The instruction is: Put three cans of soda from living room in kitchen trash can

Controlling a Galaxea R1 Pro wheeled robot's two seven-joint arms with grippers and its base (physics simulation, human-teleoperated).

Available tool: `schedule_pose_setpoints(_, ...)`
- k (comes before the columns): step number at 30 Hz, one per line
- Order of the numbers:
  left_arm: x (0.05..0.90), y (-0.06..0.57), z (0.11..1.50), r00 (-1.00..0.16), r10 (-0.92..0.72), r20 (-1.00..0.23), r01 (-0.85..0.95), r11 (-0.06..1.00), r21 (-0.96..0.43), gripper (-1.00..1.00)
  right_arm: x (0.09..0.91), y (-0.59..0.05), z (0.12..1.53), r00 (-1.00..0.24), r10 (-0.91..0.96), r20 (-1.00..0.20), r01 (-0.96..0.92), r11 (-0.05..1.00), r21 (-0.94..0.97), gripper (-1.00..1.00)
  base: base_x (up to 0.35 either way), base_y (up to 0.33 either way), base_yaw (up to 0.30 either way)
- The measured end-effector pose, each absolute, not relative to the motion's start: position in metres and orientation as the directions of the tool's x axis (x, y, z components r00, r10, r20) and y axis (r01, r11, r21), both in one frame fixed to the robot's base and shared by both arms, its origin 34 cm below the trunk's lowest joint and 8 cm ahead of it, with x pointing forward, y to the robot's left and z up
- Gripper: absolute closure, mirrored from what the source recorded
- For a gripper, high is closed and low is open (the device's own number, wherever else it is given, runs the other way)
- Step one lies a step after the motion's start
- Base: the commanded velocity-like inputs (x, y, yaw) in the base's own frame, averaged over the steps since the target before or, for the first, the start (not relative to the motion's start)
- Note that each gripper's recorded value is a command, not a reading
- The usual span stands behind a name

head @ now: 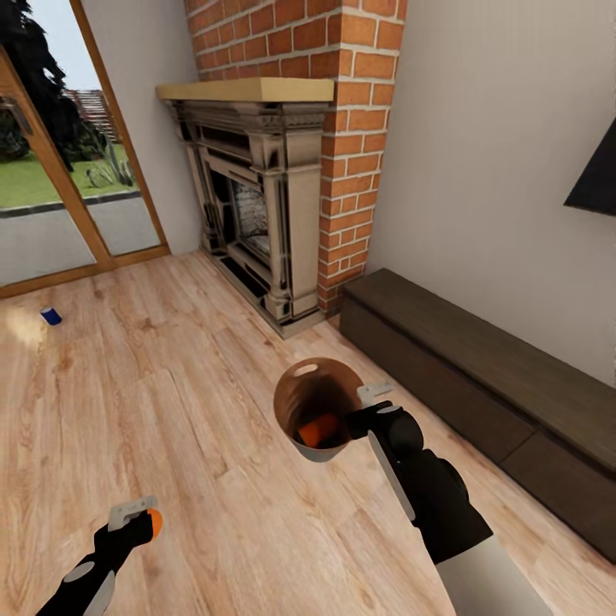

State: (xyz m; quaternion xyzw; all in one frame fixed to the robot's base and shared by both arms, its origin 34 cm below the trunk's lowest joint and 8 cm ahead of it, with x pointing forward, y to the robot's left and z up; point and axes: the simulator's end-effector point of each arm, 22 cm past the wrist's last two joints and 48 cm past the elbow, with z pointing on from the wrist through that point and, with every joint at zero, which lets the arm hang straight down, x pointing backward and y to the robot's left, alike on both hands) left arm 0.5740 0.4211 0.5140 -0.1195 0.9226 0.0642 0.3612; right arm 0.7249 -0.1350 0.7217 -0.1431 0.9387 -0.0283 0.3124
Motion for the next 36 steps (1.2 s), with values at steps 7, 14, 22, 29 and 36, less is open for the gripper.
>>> schedule_pose_setpoints(7, 0.578, 0.421, 0.531, -0.703, -0.174, -0.690, -0.267, 0.963, 0.029, 1.00, 0.726, -0.135, 0.740, -0.758, -0.286, -0.587, -0.249, 0.958, -0.145, 1.00, 0.000, 0.000, 0.000)
schedule_pose_setpoints(14, 0.582, 0.421, 0.548, -0.695, -0.174, -0.698, -0.268, 0.963, 0.026, 1.00, 0.728, -0.135, 0.759, -0.751, -0.286, -0.595, -0.247, 0.958, -0.147, 1.00, 0.000, 0.000, 0.000)
schedule_pose_setpoints(22, 0.586, 0.421, 0.567, -0.686, -0.174, -0.707, -0.268, 0.963, 0.023, 1.00, 0.729, -0.135, 0.780, -0.744, -0.285, -0.605, -0.245, 0.958, -0.149, 1.00, 0.000, 0.000, 0.000)
schedule_pose_setpoints(29, 0.589, 0.421, 0.583, -0.678, -0.174, -0.714, -0.268, 0.963, 0.020, 1.00, 0.729, -0.135, 0.797, -0.737, -0.285, -0.612, -0.244, 0.958, -0.152, 1.00, 0.000, 0.000, 0.000)
schedule_pose_setpoints(36, 0.592, 0.421, 0.596, -0.670, -0.174, -0.722, -0.268, 0.963, 0.017, 1.00, 0.727, -0.136, 0.804, -0.742, -0.289, -0.605, -0.245, 0.957, -0.157, 1.00, 0.000, 0.000, 0.000)
